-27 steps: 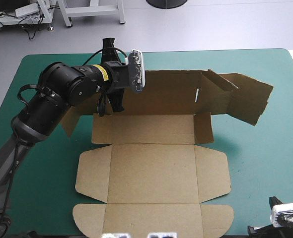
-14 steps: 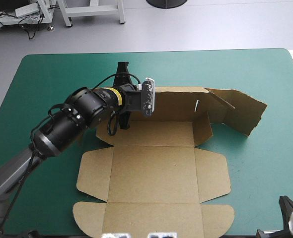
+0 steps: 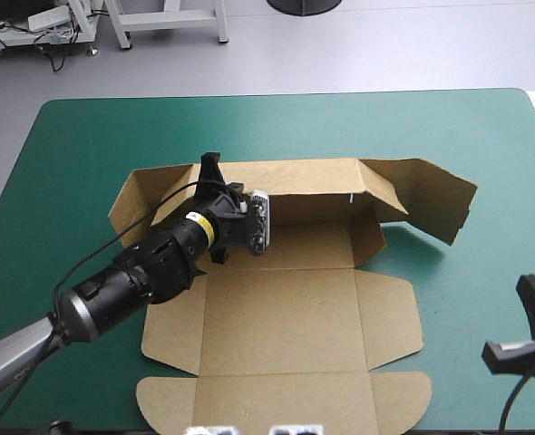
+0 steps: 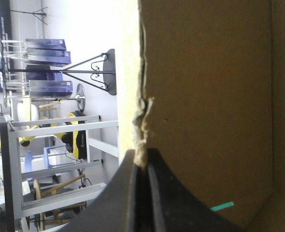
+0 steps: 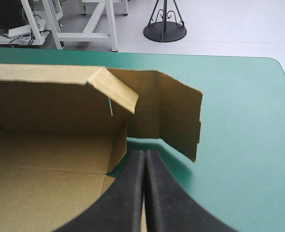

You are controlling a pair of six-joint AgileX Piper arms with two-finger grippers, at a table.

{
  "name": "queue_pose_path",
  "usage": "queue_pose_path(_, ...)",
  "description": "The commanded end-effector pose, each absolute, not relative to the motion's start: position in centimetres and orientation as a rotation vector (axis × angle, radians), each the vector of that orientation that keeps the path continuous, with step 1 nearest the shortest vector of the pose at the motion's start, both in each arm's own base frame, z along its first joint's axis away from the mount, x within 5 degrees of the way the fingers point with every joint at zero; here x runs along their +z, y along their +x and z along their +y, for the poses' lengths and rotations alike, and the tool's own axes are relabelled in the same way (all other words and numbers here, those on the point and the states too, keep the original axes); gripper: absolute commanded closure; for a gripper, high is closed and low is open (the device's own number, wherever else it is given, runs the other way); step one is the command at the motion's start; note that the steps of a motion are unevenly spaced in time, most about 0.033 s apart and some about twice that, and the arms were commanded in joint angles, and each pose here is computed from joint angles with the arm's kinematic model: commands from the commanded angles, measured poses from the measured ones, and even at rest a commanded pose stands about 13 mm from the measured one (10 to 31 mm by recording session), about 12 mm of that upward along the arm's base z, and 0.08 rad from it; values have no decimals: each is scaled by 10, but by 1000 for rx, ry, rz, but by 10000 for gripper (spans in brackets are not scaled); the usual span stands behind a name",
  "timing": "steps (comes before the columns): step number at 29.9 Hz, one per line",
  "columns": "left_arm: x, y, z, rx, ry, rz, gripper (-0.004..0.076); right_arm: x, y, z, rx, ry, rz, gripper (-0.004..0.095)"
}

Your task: Fold the box

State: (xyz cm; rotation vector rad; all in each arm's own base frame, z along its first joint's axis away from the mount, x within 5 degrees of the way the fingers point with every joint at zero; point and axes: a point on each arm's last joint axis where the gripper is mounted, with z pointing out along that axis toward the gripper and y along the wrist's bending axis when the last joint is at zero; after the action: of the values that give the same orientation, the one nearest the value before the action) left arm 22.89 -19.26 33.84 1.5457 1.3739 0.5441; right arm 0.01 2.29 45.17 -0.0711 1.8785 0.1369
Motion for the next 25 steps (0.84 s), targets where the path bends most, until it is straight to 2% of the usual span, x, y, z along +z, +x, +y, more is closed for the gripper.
queue_pose_path(1, 345, 217, -185, 538, 1478, 1286, 734, 484, 35, 21, 175, -75, 1809, 927)
queue_pose_path(8, 349, 210, -175, 558, 1393, 1249, 734, 507, 116, 17, 260, -113, 1898, 927)
queue_pose_path(12, 355, 209, -174, 562, 1351, 1216, 734, 507, 174, 16, 349, -128, 1961, 927)
queue_pose_path(19, 356, 209, -175, 559, 1352, 1200, 734, 486, 274, 15, 556, -158, 2087, 927)
queue_pose_path(25, 356, 209, -175, 559, 1352, 1200, 734, 453, 335, 13, 660, -193, 2253, 926)
